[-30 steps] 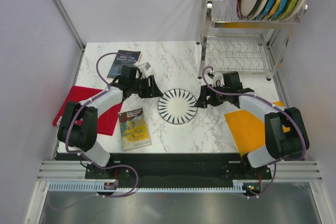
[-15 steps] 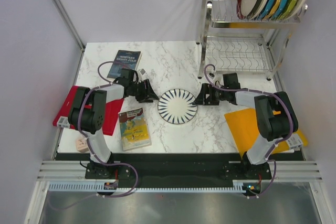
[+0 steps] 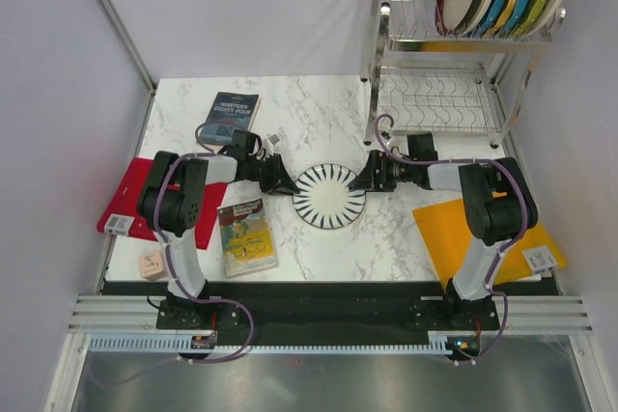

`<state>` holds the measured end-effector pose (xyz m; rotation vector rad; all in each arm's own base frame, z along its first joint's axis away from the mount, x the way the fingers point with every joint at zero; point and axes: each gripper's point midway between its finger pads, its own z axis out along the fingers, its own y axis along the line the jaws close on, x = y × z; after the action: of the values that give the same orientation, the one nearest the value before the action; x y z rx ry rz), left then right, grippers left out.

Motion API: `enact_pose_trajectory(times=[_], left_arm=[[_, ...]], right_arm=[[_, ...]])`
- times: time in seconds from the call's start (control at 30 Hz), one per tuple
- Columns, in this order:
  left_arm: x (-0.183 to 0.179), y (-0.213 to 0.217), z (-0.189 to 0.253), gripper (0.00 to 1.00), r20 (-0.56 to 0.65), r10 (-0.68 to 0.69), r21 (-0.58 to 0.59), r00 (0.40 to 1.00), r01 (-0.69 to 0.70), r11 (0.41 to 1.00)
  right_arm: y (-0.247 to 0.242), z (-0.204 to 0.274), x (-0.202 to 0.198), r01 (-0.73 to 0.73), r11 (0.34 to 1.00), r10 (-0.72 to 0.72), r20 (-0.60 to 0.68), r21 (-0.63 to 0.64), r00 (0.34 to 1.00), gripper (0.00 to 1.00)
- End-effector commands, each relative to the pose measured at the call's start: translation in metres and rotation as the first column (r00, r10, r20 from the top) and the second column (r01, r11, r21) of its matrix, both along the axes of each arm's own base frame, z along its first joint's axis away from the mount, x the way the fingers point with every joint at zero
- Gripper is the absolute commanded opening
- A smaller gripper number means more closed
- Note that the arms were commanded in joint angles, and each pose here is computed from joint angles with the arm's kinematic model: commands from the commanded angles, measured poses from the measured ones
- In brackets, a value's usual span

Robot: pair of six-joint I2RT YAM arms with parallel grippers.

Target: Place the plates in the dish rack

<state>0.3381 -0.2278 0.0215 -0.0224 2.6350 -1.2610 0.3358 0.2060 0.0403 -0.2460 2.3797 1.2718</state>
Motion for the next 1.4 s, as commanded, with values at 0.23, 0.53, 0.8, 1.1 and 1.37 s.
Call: enact_pose_trajectory(times=[0.23,0.53,0.8,1.1,1.37], left_arm=[[-0.011,-0.021,0.004,0.02,-0.030,-0.052,-0.110,0.998,0.049,0.993],[-0.001,-0.029,0.007,0.02,-0.014,-0.046,-0.131,0.999,0.043,0.990],[-0.002,-0.030,0.001,0.06,-0.011,-0.040,-0.112,0.999,0.038,0.993],[0.004,-0.026,-0.003,0.16,0.020,-0.028,-0.067,0.999,0.029,0.997],[0.027,-0.014,0.000,0.45,0.119,-0.022,0.014,0.993,0.020,1.000]], right_arm=[[-0.002,-0.059,-0.031,-0.032,0.999,0.023,-0.237,-0.036,0.971,0.82],[0.013,-0.075,-0.041,-0.102,0.995,0.094,-0.323,-0.009,0.942,0.65],[0.013,-0.072,-0.034,-0.063,0.998,0.054,-0.316,-0.019,0.947,0.37],[0.008,-0.051,-0.026,-0.035,0.999,0.031,-0.294,-0.007,0.955,0.28],[0.007,-0.012,-0.011,-0.061,0.998,0.065,-0.216,0.028,0.974,0.00]])
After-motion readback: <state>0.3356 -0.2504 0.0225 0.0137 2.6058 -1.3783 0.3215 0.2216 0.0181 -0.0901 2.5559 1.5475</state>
